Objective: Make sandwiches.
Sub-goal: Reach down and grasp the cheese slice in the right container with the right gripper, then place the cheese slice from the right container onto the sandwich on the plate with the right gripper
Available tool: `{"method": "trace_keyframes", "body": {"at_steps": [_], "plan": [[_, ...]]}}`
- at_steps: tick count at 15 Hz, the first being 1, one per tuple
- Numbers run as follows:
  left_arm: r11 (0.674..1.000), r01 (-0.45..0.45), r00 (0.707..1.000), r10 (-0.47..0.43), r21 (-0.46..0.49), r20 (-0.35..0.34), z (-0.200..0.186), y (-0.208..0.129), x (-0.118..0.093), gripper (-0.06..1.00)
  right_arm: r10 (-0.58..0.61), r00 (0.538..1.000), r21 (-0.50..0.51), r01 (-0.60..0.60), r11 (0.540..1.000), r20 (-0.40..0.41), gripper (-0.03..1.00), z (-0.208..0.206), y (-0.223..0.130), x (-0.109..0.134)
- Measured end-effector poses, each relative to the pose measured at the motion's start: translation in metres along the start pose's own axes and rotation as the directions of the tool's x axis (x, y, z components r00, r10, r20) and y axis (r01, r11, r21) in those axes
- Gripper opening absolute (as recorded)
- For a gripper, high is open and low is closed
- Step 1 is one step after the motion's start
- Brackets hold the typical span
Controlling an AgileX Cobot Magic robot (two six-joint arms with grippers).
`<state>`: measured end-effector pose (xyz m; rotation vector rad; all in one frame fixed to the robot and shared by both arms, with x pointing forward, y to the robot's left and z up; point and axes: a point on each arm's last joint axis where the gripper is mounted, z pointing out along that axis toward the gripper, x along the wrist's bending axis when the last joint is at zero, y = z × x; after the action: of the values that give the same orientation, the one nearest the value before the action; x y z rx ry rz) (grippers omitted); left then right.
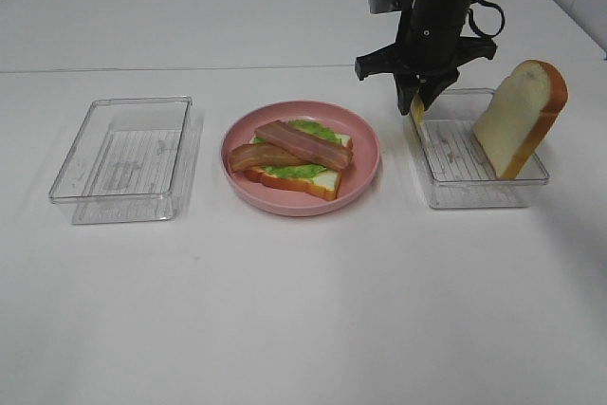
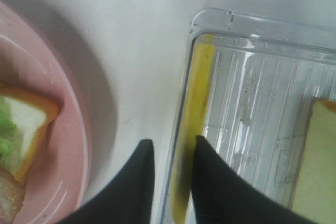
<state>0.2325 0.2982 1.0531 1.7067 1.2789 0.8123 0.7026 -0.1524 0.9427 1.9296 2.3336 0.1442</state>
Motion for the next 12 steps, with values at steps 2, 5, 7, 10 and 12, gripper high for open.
{"method": "trace_keyframes", "body": {"at_steps": [2, 5, 7, 10, 12], "plan": [[1.000, 0.000, 1.000, 0.000, 0.000, 0.000, 0.000, 0.000, 0.000, 0.94, 0.000, 1.000, -0.008, 0.000, 1.000, 0.002, 0.00, -0.004, 0.002, 0.000], [1.000, 0.000, 1.000, 0.000, 0.000, 0.000, 0.000, 0.000, 0.000, 0.94, -0.001, 1.000, -0.017, 0.001, 1.000, 0.007, 0.00, -0.017, 0.006, -0.001], [1.000, 0.000, 1.000, 0.000, 0.000, 0.000, 0.000, 0.000, 0.000, 0.94, -0.004, 1.000, -0.042, 0.004, 0.999, 0.006, 0.00, -0.036, 0.010, -0.001], [1.000, 0.000, 1.000, 0.000, 0.000, 0.000, 0.000, 0.000, 0.000, 0.94, -0.004, 0.999, -0.115, -0.002, 0.993, -0.049, 0.00, -0.076, 0.011, 0.001], [1.000, 0.000, 1.000, 0.000, 0.000, 0.000, 0.000, 0.000, 0.000, 0.94, -0.031, 0.992, -0.157, 0.011, 0.988, -0.122, 0.00, -0.100, 0.007, 0.006]]}}
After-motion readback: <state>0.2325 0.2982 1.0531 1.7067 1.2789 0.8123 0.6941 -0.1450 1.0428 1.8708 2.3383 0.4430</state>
